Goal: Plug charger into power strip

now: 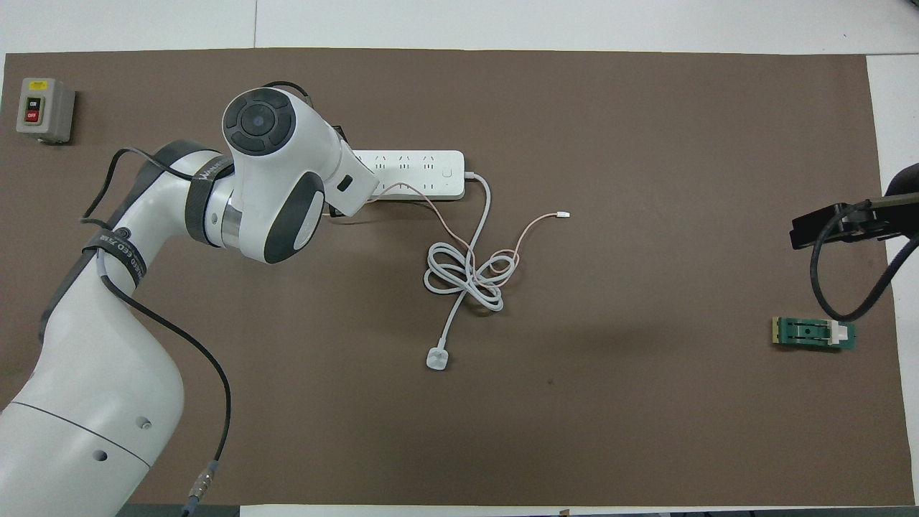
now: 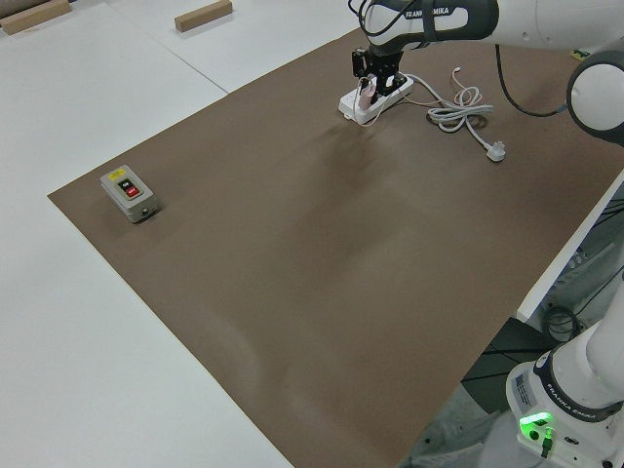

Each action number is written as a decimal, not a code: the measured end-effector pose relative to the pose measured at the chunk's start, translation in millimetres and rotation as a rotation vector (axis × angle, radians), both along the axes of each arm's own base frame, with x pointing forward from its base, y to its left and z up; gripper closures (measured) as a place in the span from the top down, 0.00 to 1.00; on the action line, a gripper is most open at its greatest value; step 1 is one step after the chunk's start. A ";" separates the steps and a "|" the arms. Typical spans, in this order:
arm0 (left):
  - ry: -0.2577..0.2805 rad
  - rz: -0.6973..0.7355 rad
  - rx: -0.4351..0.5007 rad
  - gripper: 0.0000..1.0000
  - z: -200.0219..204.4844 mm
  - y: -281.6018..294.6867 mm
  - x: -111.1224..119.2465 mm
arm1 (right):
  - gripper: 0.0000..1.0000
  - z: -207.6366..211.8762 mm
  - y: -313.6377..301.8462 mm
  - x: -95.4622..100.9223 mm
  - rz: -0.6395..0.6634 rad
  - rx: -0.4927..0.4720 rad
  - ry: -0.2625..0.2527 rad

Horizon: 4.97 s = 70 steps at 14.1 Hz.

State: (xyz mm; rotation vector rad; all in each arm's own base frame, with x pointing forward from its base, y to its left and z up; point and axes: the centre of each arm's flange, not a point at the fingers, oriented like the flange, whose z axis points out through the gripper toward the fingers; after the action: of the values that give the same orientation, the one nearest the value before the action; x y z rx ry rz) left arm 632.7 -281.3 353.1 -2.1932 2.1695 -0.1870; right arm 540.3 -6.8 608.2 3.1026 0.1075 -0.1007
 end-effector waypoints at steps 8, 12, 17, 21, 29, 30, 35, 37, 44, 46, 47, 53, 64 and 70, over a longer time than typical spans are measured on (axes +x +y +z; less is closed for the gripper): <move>-0.007 -0.014 0.012 0.29 -1.5 -4.1 -1.6 | 1.00 0.0 0.1 0.0 0.000 0.000 0.000; -0.009 -0.017 0.016 0.29 -1.6 -4.7 -1.8 | 1.00 0.2 0.6 0.0 0.001 0.000 0.000; -0.010 -0.034 0.036 0.29 -4.3 -7.0 -3.2 | 1.00 0.2 0.6 0.0 0.001 0.000 -0.001; 0.007 -0.033 0.044 0.29 -6.5 -8.4 0.2 | 1.00 0.2 0.6 0.0 0.001 0.000 -0.001; 0.106 -0.016 0.064 0.29 -10.9 -13.4 19.8 | 1.00 0.2 0.7 0.0 0.001 0.000 -0.001; 0.109 -0.015 0.064 0.29 -10.9 -13.4 20.6 | 1.00 0.3 0.7 0.0 0.001 0.000 -0.001; 0.106 -0.033 0.064 0.29 -11.3 -13.4 20.4 | 1.00 0.5 0.7 -0.1 0.001 0.000 -0.001; 0.102 -0.044 0.063 0.29 -11.6 -13.1 19.5 | 1.00 1.1 0.8 -0.3 0.001 0.000 -0.002; 0.096 -0.049 0.060 0.29 -11.9 -12.3 18.8 | 1.00 1.4 0.8 -0.4 0.001 0.000 -0.003; 0.095 -0.049 0.059 0.29 -11.9 -12.2 18.5 | 1.00 1.6 0.8 -0.5 0.001 0.000 -0.003; 0.094 -0.049 0.059 0.29 -11.9 -12.1 18.3 | 1.00 1.6 0.8 -0.5 0.001 0.000 -0.003; 0.061 -0.050 0.044 0.29 -12.2 -8.9 12.0 | 1.00 1.6 0.8 -0.5 0.001 0.000 -0.003; 0.041 -0.014 -0.007 0.29 -13.0 1.4 7.7 | 1.00 1.6 0.8 -0.5 0.001 0.000 -0.003; 0.112 -0.005 0.008 0.29 -12.9 -1.7 21.2 | 1.00 1.6 0.8 -0.5 0.001 0.000 -0.003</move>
State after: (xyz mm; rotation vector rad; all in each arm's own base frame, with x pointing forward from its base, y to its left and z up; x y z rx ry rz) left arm 653.9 -283.0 340.2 -2.2459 2.2281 -0.0575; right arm 539.8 -6.0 609.8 3.1024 0.1096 -0.0958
